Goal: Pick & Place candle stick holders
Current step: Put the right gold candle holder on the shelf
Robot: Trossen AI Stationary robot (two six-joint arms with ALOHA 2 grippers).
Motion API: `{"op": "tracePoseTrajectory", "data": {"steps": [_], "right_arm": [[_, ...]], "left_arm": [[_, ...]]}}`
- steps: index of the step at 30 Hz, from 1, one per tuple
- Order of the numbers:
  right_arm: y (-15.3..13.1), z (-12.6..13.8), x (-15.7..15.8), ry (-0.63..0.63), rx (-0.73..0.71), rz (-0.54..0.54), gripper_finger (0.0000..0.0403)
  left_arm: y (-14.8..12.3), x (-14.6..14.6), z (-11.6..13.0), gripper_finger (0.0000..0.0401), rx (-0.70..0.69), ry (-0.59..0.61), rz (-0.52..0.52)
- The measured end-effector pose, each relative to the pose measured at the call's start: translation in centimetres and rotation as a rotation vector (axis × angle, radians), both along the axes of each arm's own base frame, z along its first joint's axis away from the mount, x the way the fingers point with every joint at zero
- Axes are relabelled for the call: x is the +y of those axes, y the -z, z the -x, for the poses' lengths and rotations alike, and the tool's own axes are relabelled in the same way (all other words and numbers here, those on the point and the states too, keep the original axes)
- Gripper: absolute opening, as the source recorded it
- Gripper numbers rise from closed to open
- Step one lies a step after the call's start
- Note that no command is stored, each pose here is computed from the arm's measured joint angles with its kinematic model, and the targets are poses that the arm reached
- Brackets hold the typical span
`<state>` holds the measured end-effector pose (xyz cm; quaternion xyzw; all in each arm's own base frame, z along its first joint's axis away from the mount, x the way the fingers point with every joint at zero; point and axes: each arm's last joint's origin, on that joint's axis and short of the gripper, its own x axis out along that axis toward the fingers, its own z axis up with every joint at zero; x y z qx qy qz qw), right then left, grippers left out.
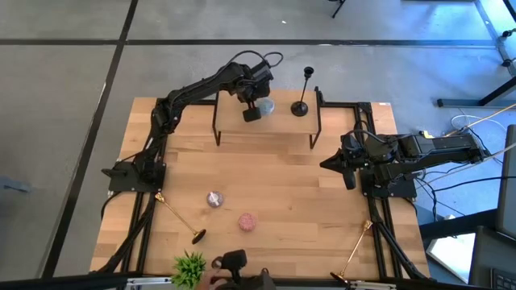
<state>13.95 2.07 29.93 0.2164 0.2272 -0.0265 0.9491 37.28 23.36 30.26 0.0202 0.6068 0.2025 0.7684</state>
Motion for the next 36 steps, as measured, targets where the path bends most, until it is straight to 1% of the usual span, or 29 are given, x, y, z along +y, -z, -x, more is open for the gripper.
{"op": "tracePoseTrajectory", "data": {"steps": [3, 8, 11, 16, 18, 21, 23, 25, 29, 32, 36], "right_arm": [[0.0, 0.0, 0.0, 0.0, 0.0, 0.0, 0.0018], [0.0, 0.0, -0.1, 0.018, -0.002, 0.009, 0.0018], [0.0, 0.0, -0.1, 0.024, -0.002, 0.012, 0.0018], [0.0, 0.0, -0.1, 0.045, -0.003, 0.022, 0.0018], [0.0, 0.0, -0.2, 0.046, 0.0, 0.023, 0.0018], [0.1, 0.0, -0.2, 0.049, 0.004, 0.02, 0.0018], [0.1, 0.0, -0.3, 0.057, 0.009, 0.02, 0.0018], [0.1, 0.1, -0.4, 0.07, 0.006, 0.018, 0.0018], [0.0, 0.2, -0.7, 0.088, -0.001, 0.014, 0.0018], [-0.1, 0.3, -0.8, 0.099, -0.008, 0.013, 0.0018], [-0.3, 0.4, -0.9, 0.099, -0.024, 0.009, 0.0018]], "left_arm": [[0.0, 0.2, 0.2, 0.0399, 0.039, -0.032, -0.06], [-0.1, 1.1, 0.6, 0.0399, 0.039, -0.12, -0.105], [-0.2, 2.0, 1.2, 0.0399, 0.015, -0.185, -0.101], [-0.3, 3.4, 2.0, 0.0399, -0.048, -0.257, -0.077], [-0.7, 3.9, 2.4, 0.0399, -0.076, -0.269, -0.072], [-1.8, 4.6, 3.1, 0.0399, -0.14, -0.293, -0.094], [-2.8, 5.0, 3.3, 0.0399, -0.212, -0.307, -0.112], [-3.7, 5.3, 3.8, 0.0399, -0.289, -0.312, -0.086], [-6.0, 5.6, 4.4, 0.0399, -0.513, -0.308, -0.005], [-7.7, 5.2, 4.3, 0.0399, -0.675, -0.221, 0.077], [-9.7, 3.8, 4.3, 0.0399, -0.819, -0.057, 0.208]]}}
